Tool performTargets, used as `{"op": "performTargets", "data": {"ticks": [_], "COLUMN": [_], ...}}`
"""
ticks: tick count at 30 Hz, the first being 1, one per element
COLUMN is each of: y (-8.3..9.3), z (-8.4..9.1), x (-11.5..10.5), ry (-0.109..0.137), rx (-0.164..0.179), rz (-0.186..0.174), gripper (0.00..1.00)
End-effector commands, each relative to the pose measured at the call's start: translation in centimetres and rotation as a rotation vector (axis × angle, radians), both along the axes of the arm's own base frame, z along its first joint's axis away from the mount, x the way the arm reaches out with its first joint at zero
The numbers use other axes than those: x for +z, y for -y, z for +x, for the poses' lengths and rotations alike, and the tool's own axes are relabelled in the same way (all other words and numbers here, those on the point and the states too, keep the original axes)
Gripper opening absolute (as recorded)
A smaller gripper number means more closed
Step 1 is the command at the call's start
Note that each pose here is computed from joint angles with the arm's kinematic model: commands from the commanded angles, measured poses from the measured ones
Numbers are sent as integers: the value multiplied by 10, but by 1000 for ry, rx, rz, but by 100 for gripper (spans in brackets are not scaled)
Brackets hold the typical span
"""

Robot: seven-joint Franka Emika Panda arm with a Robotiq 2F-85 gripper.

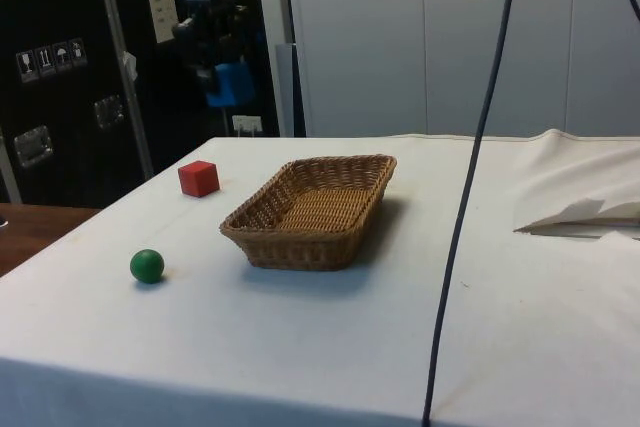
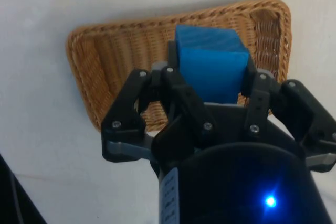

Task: Place all non-red objects into the basket.

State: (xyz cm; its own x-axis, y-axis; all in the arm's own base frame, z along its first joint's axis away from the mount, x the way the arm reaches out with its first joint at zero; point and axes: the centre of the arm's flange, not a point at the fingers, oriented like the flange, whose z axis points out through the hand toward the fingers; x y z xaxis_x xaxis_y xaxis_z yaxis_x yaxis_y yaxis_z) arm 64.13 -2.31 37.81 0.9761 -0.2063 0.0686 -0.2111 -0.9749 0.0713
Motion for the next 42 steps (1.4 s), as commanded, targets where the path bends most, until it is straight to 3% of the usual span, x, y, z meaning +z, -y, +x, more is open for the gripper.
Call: {"op": "performTargets", "data": {"ticks": [1, 4, 5, 7, 13, 14, 15, 20, 21, 22, 23, 25, 29, 30, 31, 38, 39, 40, 42], "y": [0, 2, 2, 4, 8, 7, 9, 11, 11, 10, 12, 12, 15, 15, 16, 23, 21, 24, 26], "z": [-6, -14, -8, -22, -37, -33, -42, -58, -60, -58, -63, -68, -78, -79, -83, -101, -98, -103, -109], "x": [1, -2, -3, -5, -12, -12, -15, -27, -29, -30, -31, -36, -45, -49, -50, -69, -68, -72, -77], "ry": [11, 4, -5, -3, -10, -23, -9, 7, 10, -3, 13, 22, 34, 26, 41, 65, 51, 69, 73], "rx": [4, 8, 3, 12, 20, 15, 21, 22, 22, 20, 22, 21, 22, 19, 23, 26, 23, 26, 26], "rz": [-1, 0, 2, 2, 7, 11, 9, 15, 16, 20, 16, 18, 21, 24, 21, 23, 25, 23, 23], "gripper": [0, 0, 0, 0, 0, 0, 0, 0, 0, 0, 0, 0, 0, 0, 0, 0, 0, 0, 0]}}
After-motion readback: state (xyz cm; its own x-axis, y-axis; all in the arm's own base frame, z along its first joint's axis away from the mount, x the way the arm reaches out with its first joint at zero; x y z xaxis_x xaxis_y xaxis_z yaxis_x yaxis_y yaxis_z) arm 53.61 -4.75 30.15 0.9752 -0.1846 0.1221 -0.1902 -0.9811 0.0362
